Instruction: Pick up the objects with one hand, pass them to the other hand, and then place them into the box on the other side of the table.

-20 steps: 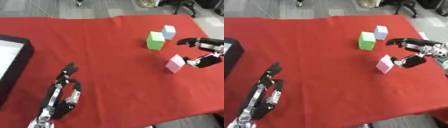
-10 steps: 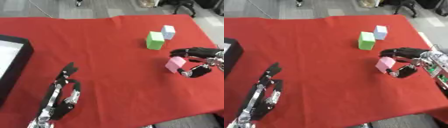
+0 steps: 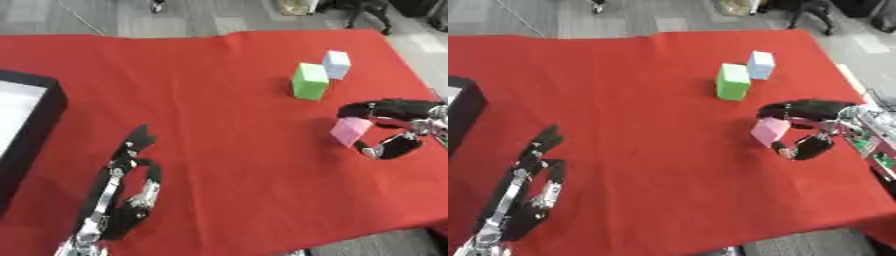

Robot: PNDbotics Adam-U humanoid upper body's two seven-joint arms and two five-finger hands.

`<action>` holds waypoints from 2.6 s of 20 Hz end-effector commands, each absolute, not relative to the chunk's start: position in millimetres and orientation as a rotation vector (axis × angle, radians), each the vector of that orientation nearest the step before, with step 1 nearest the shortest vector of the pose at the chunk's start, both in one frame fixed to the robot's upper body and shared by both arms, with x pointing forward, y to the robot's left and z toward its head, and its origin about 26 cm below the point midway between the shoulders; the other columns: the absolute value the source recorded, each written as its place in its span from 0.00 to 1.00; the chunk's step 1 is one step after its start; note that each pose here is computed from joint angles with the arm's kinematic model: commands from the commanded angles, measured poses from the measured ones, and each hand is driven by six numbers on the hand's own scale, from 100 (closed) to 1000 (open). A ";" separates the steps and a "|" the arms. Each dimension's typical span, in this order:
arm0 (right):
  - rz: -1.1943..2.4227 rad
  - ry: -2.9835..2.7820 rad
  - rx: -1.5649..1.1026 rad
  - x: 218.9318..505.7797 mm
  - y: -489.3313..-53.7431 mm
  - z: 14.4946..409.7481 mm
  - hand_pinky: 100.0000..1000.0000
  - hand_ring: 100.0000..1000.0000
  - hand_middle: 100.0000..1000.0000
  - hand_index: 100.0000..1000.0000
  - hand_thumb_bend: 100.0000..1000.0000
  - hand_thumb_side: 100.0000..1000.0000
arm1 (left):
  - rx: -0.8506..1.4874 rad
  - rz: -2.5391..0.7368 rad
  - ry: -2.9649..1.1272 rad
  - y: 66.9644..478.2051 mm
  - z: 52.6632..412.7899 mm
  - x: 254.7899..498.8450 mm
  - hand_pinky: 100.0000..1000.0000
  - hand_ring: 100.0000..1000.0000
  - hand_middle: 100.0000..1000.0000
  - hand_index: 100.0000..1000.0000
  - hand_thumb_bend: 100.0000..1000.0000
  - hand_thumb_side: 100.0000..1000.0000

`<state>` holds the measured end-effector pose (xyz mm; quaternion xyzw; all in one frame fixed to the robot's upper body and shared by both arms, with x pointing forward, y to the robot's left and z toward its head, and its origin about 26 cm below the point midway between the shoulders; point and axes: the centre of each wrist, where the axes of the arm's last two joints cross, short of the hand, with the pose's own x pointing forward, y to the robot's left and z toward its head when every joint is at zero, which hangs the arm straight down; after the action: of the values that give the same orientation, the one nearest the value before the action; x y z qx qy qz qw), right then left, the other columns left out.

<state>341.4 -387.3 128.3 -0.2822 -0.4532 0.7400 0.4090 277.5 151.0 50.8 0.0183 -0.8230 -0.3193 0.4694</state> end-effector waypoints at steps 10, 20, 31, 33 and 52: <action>1.836 -1.097 -0.747 346.1 -400.3 123.1 0.89 0.87 0.98 1.00 0.00 0.34 | 0.044 -0.788 -2.055 147.3 59.8 279.0 0.73 1.00 1.00 0.92 0.00 0.75; 1.818 -1.107 -0.777 347.5 -404.2 118.6 0.81 0.75 0.87 0.96 0.00 0.30 | 0.045 -0.788 -2.056 147.0 60.1 279.2 0.73 1.00 1.00 0.92 0.00 0.76; 1.700 -1.367 -0.950 347.0 -396.4 139.6 0.52 0.39 0.40 0.68 0.00 0.20 | 0.047 -0.783 -2.054 147.7 59.3 279.4 0.73 1.00 1.00 0.92 0.00 0.76; 1.646 -1.437 -0.984 346.0 -394.9 146.4 0.44 0.30 0.34 0.59 0.00 0.16 | 0.048 -0.781 -2.053 147.9 59.2 279.4 0.73 1.00 1.00 0.92 0.00 0.76; 1.011 -2.178 -0.811 342.9 -305.5 161.2 0.09 0.00 0.14 0.28 0.00 0.33 | 0.050 -0.783 -2.052 145.7 58.4 281.6 0.73 1.00 1.00 0.92 0.00 0.75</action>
<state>343.8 -313.8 150.3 -0.3134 -0.8028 0.3961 0.3169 280.0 147.9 52.3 0.0202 -0.8250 -0.3199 0.4654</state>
